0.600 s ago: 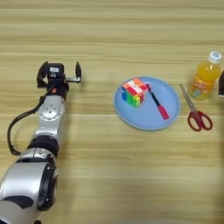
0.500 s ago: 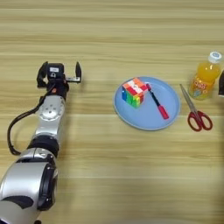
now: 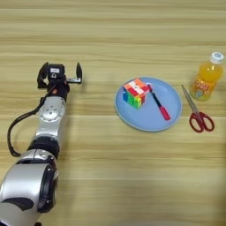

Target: Move the objects on the table

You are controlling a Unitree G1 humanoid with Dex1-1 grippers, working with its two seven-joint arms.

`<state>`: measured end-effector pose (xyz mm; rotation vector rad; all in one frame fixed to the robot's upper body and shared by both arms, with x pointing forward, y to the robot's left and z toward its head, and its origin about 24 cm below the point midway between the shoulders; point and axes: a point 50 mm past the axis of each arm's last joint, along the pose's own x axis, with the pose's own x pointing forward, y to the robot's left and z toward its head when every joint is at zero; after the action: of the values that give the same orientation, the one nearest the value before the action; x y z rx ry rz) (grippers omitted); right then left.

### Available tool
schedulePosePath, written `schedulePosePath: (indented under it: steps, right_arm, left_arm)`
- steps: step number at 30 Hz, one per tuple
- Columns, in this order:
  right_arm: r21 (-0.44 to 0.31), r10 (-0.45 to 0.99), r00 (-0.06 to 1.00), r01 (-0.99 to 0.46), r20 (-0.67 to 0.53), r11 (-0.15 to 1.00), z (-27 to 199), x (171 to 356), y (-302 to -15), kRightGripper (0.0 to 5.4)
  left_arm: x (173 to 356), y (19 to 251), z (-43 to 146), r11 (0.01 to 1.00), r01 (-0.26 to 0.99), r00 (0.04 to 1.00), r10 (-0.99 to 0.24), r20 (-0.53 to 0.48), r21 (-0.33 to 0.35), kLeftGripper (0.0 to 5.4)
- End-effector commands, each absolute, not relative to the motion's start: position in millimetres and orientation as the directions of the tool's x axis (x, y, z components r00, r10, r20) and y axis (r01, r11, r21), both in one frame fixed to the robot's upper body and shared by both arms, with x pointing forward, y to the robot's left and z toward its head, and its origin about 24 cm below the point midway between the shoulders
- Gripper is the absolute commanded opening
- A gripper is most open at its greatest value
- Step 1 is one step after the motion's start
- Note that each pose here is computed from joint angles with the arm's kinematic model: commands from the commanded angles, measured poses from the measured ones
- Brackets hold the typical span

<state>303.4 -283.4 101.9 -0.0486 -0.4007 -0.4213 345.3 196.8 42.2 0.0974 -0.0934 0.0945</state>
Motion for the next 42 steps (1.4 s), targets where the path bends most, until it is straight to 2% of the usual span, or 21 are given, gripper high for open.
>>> schedulePosePath:
  steps: [1, 7, 13, 18, 21, 30, 35, 42]
  right_arm:
    - [0.050, -0.300, 0.855, 0.309, 0.423, 0.950, 109, 305.4, -267, 5.38]
    - [-0.013, -0.114, 0.874, 0.136, 0.473, 0.991, 132, 305.9, -246, 5.38]
    - [-0.031, 0.009, 0.844, 0.009, 0.536, 0.999, 151, 300.7, -220, 5.38]
    - [-0.070, 0.090, 0.910, -0.068, 0.404, 0.995, 126, 310.3, -204, 5.38]
    - [-0.070, 0.075, 0.942, -0.055, 0.327, 0.996, 112, 316.6, -205, 5.38]
    - [-0.064, 0.030, 0.957, -0.011, 0.289, 0.998, 102, 321.4, -213, 5.38]
    - [-0.033, 0.025, 0.983, -0.020, 0.181, 0.999, 84, 326.4, -212, 5.38]
    - [-0.030, 0.050, 0.991, -0.047, 0.123, 0.998, 75, 329.0, -209, 5.38]
  left_arm:
    - [348.3, 197, 43.7, 0.988, -0.097, 0.992, 0.087, 0.086, 0.120, 5.40]
    - [348.3, 195, 43.3, 0.988, -0.096, 0.993, 0.086, 0.086, 0.122, 5.40]
    - [348.4, 195, 43.1, 0.988, -0.097, 0.993, 0.087, 0.083, 0.123, 5.40]
    - [348.6, 195, 43.1, 0.988, -0.096, 0.993, 0.086, 0.082, 0.125, 5.40]
    - [348.6, 194, 43.0, 0.988, -0.096, 0.993, 0.086, 0.082, 0.124, 5.40]
    - [348.0, 195, 43.2, 0.988, -0.095, 0.993, 0.085, 0.084, 0.125, 5.40]
    - [348.0, 195, 43.1, 0.987, -0.095, 0.993, 0.085, 0.084, 0.126, 5.40]
    - [347.9, 195, 43.0, 0.988, -0.094, 0.993, 0.084, 0.084, 0.126, 5.40]
